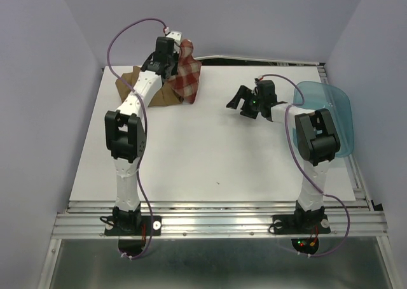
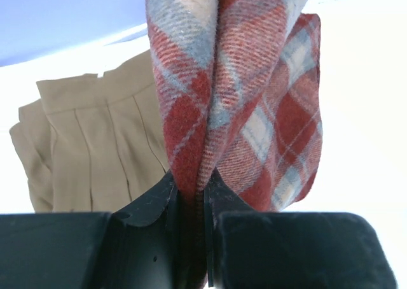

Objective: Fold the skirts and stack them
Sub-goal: Neatly place the folded skirt to the corner

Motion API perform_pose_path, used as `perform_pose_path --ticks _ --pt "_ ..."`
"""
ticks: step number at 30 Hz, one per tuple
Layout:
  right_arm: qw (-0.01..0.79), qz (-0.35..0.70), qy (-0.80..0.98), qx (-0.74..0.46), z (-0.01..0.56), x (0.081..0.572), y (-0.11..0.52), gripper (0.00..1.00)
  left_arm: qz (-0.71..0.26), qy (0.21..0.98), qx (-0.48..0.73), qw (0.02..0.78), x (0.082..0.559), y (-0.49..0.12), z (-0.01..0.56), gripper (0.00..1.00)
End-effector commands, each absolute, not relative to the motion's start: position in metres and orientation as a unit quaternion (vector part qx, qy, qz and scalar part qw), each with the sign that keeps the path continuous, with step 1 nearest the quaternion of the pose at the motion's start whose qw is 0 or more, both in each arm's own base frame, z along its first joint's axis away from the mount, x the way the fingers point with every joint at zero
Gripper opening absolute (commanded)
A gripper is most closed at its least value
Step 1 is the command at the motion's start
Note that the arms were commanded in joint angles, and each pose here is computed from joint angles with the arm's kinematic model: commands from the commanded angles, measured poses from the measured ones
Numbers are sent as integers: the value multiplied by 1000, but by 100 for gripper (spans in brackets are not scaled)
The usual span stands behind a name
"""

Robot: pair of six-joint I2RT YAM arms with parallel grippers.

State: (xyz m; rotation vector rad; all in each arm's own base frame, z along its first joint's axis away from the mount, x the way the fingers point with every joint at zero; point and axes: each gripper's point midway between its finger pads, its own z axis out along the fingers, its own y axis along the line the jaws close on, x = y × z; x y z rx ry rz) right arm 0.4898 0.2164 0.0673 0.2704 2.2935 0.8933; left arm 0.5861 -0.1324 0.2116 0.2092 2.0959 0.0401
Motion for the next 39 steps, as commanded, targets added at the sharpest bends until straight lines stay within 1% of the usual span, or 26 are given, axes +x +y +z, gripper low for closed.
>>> perform_pose_path --ticks 1,10,15,18,19,20,24,27,28,29,32,34,36,37,39 --pt "345 354 864 96 73 497 219 94 21 789 55 611 585 -115 340 0" --pt "345 355 864 94 74 497 219 93 13 792 42 609 581 -97 346 0" --pt "344 354 865 94 72 497 219 93 -17 806 17 592 579 -81 331 0" --pt "342 356 865 93 71 497 220 93 -30 818 7 574 584 -66 309 0" --pt "339 355 866 93 70 496 219 93 -53 825 2 562 586 -66 298 0" --pt "341 354 866 91 70 496 219 93 -53 826 -9 561 587 -58 297 0" --pt "341 351 868 90 69 496 218 93 -82 847 -28 525 592 -35 256 0" --pt "336 351 869 91 66 496 219 93 -108 867 -26 486 593 -35 213 0" --pt "335 351 870 90 65 496 220 93 -106 871 -40 478 594 -16 203 0" --pt "334 350 870 90 65 496 219 93 -110 877 -46 466 595 -12 185 0" --pt "336 349 871 86 65 496 219 93 -110 887 -58 445 597 8 156 0" --pt "334 349 872 85 65 495 219 93 -110 891 -57 437 598 14 147 0" --pt "333 349 872 85 65 495 219 93 -122 891 -54 433 600 21 141 5" --pt "331 349 872 85 64 494 219 93 -117 892 -56 432 600 24 139 6" --pt "332 350 872 84 66 494 220 93 -104 894 -53 432 600 29 137 11"
